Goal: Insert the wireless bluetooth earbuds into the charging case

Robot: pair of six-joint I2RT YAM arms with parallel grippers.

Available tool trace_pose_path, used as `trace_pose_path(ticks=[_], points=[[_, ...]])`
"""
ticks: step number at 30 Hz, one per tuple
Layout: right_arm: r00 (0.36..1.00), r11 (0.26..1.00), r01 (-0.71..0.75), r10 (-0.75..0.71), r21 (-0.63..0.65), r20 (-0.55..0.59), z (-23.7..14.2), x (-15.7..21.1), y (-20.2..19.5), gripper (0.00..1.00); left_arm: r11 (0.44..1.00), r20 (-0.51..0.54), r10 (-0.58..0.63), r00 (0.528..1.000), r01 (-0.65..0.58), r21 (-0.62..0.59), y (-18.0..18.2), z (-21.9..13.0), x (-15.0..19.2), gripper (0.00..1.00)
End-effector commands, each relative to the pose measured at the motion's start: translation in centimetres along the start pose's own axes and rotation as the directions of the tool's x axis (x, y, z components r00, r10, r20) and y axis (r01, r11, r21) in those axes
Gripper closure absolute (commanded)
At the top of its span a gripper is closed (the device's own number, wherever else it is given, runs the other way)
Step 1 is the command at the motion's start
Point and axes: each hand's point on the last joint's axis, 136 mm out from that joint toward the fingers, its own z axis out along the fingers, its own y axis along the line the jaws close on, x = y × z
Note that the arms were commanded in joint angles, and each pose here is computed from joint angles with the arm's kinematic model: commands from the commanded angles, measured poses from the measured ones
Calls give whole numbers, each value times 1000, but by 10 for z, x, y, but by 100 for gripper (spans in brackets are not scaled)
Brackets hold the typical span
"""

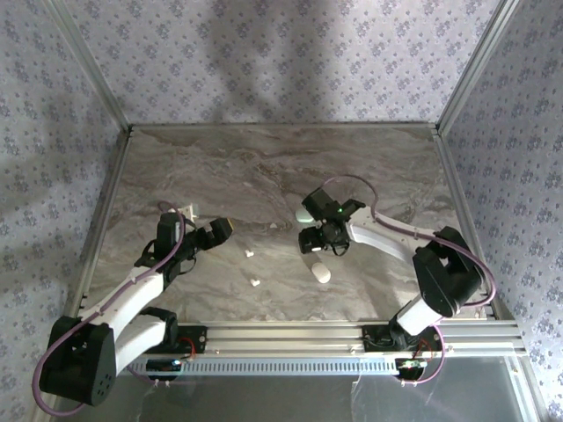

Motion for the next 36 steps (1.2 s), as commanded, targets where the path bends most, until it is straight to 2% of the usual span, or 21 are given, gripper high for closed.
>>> trace_pose_path(ticks=[1, 10, 19, 27, 36], points=[[998, 999, 39, -41, -38, -51, -1, 24, 8, 21, 1000, 33, 0, 999, -1, 22, -4, -2, -7, 0], [992, 997, 58, -63, -46, -113, 9, 57, 22, 25, 1000, 33, -1, 999, 0, 17, -3, -1, -6, 0], [990, 997, 61, -67, -54, -125, 7, 67, 33, 31, 1000, 32, -2, 999, 2, 21, -4, -1, -6, 0], [990, 997, 67, -63, 30, -123, 4, 73, 20, 39, 1000, 33, -1, 999, 0, 22, -4, -2, -6, 0], [989, 995, 83, -74, 63, -130, 4, 76, 17, 42, 1000, 36, 0, 999, 0, 24, -4, -2, -7, 0]])
